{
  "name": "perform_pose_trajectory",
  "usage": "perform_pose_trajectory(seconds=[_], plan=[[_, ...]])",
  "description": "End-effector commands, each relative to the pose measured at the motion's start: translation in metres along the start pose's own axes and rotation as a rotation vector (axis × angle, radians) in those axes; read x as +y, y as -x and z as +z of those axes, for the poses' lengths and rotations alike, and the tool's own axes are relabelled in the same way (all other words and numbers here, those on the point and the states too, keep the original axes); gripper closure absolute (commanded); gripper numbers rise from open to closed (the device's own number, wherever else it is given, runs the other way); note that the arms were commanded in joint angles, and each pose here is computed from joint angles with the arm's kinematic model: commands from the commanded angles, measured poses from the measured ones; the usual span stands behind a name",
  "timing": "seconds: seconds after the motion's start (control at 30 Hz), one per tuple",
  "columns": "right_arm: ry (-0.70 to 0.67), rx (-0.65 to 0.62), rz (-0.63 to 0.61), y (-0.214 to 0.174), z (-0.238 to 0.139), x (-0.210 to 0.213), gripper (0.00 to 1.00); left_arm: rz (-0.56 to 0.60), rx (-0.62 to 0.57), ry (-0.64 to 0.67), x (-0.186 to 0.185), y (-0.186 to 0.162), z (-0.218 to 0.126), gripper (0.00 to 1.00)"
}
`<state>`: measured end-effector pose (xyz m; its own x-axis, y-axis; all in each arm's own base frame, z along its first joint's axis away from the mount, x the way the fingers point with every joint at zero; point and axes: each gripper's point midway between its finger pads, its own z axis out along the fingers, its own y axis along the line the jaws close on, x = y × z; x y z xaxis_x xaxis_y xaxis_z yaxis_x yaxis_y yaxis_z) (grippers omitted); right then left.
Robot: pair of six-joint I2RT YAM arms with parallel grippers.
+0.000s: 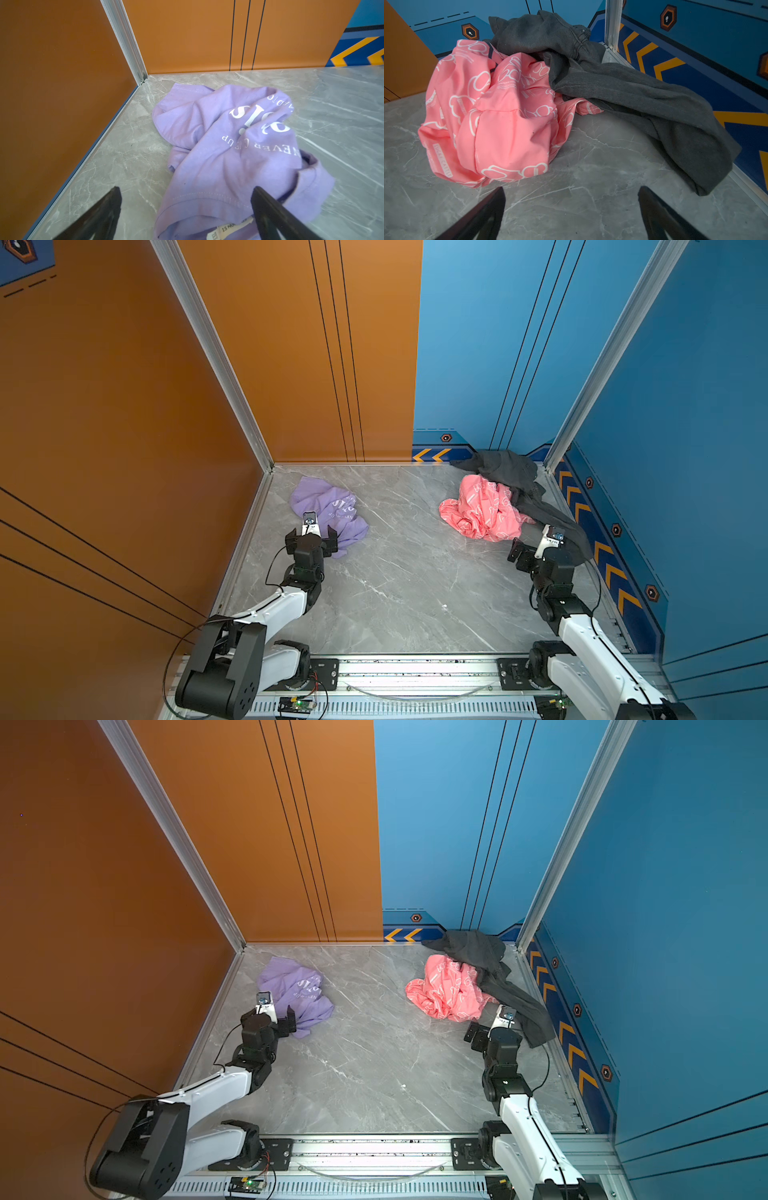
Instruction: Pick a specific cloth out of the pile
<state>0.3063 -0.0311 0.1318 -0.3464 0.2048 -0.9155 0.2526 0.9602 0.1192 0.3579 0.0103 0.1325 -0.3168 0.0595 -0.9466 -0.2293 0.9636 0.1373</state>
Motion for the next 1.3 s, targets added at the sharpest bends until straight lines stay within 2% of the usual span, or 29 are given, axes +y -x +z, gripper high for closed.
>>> perform_pose_trajectory(seconds=[0.0, 0.17, 0.4, 0.57, 0.7, 0.83, 1.03, 1.1, 1.17, 1.27], plan=[[-0.011, -0.121, -0.062, 0.017, 0.007, -0.002, 0.00, 0.016, -0.081, -0.004, 0.001, 0.013, 0.005, 0.02], [0.002, -0.151, -0.090, 0.008, 0.021, 0.000, 0.00, -0.002, -0.069, -0.026, 0.000, 0.001, 0.014, 0.02], [0.140, -0.185, -0.109, 0.010, 0.046, 0.029, 0.00, -0.001, -0.065, -0.054, -0.006, -0.016, 0.022, 0.02], [0.160, -0.215, -0.106, -0.005, 0.065, 0.032, 0.00, 0.010, -0.079, -0.056, -0.010, -0.023, 0.029, 0.02], [0.122, -0.138, -0.119, -0.008, 0.073, 0.029, 0.00, -0.018, -0.027, 0.023, 0.003, -0.025, 0.038, 0.02], [0.088, -0.069, -0.131, -0.009, 0.086, 0.029, 0.00, -0.044, 0.005, 0.028, 0.009, -0.027, 0.045, 0.02], [0.049, -0.072, -0.157, -0.008, 0.087, 0.031, 0.00, -0.024, -0.001, 0.022, 0.003, -0.026, 0.042, 0.02], [0.070, -0.091, -0.169, -0.008, 0.085, 0.036, 0.00, -0.024, -0.001, 0.022, 0.003, -0.026, 0.042, 0.02], [0.077, -0.055, -0.178, -0.010, 0.089, 0.038, 0.00, -0.025, 0.002, 0.020, 0.003, -0.026, 0.043, 0.02], [0.099, -0.046, -0.147, -0.009, 0.092, 0.035, 0.00, -0.037, 0.008, 0.010, 0.005, -0.027, 0.046, 0.02]])
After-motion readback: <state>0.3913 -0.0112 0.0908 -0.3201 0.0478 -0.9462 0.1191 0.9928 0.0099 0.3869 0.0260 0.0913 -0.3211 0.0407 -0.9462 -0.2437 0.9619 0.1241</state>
